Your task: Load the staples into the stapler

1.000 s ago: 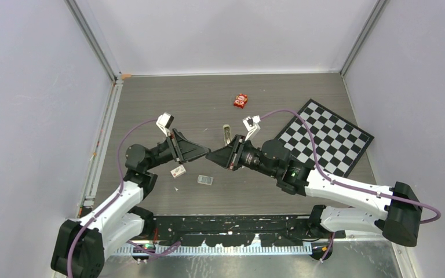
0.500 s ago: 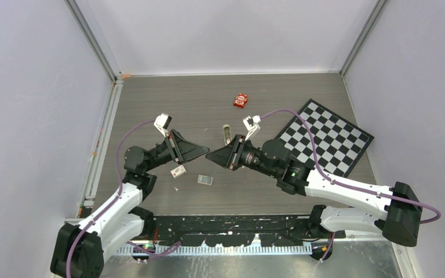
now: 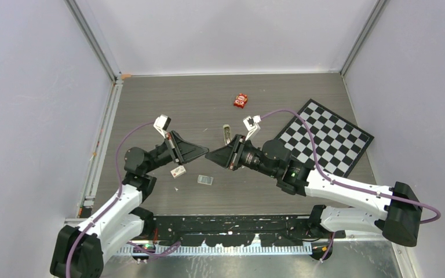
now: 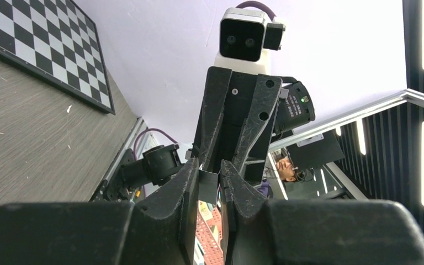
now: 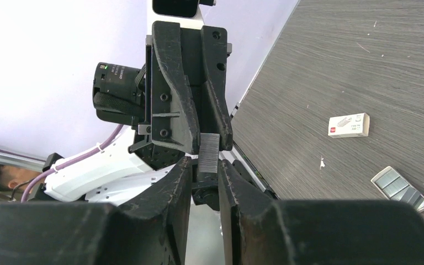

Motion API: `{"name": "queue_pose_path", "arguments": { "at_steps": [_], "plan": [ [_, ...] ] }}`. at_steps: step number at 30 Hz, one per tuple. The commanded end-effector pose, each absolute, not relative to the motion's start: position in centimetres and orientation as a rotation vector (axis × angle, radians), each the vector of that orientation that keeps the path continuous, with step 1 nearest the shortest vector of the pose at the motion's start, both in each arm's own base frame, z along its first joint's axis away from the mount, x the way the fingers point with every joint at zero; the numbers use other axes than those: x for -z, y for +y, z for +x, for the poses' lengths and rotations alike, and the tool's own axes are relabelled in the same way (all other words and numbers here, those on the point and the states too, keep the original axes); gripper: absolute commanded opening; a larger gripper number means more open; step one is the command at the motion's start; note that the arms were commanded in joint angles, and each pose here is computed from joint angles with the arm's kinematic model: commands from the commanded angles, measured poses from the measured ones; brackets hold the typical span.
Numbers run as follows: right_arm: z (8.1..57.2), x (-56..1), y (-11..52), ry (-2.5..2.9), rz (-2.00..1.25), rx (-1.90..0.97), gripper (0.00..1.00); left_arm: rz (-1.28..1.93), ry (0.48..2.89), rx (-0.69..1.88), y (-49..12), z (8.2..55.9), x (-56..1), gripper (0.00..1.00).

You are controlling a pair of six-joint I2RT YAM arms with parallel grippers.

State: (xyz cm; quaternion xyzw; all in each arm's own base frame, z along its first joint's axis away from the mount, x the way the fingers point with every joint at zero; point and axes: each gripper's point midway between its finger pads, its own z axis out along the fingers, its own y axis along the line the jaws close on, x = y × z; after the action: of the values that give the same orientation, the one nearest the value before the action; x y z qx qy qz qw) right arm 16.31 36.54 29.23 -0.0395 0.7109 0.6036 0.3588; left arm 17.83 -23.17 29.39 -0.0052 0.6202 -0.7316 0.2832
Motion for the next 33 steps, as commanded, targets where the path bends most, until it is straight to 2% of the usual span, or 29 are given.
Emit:
{"name": "queue_pose_path", "arguments": {
  "at_steps": [1, 3, 9, 15, 18, 19, 21, 28, 31, 33],
  "plan": [
    [16.6, -30.2, 36.0, 1.781, -0.060, -1.579, 0.31, 0.019, 1.640, 1.901, -23.1, 17.9, -29.5, 0.18],
    [16.5, -29.9, 35.6, 1.781, -0.047, -1.572, 0.36, 0.011, 1.679, 1.864, -23.0, 18.1, -28.9, 0.18],
    [17.5, -27.6, 32.5, 1.840, 0.029, -1.391, 0.61, 0.053, 1.830, 1.638, -22.6, 18.7, -27.3, 0.17],
    [20.1, -23.1, 27.2, 1.963, 0.036, -0.943, 0.80, 0.095, 1.939, 1.346, -20.8, 19.5, -25.6, 0.17],
    [22.0, -21.4, 24.5, 1.998, 0.069, -0.725, 0.82, 0.095, 1.994, 1.238, -20.0, 19.9, -24.7, 0.17],
    [22.6, -20.7, 23.8, 2.011, 0.086, -0.664, 0.81, 0.102, 2.014, 1.200, -19.7, 20.0, -24.4, 0.16],
    [23.4, -19.4, 23.1, 2.049, 0.082, -0.575, 0.73, 0.110, 2.039, 1.130, -19.1, 20.3, -23.9, 0.16],
    [25.9, -13.9, 25.0, 2.193, -0.013, -0.439, 0.36, 0.125, 2.115, 0.986, -17.9, 21.1, -22.6, 0.16],
    [27.1, -12.2, 25.9, 2.231, -0.043, -0.386, 0.25, 0.122, 2.120, 0.965, -17.8, 21.5, -22.5, 0.15],
    [28.2, -11.5, 26.1, 2.221, -0.046, -0.342, 0.22, 0.110, 2.131, 0.951, -17.7, 21.9, -22.2, 0.15]
  ]
}}
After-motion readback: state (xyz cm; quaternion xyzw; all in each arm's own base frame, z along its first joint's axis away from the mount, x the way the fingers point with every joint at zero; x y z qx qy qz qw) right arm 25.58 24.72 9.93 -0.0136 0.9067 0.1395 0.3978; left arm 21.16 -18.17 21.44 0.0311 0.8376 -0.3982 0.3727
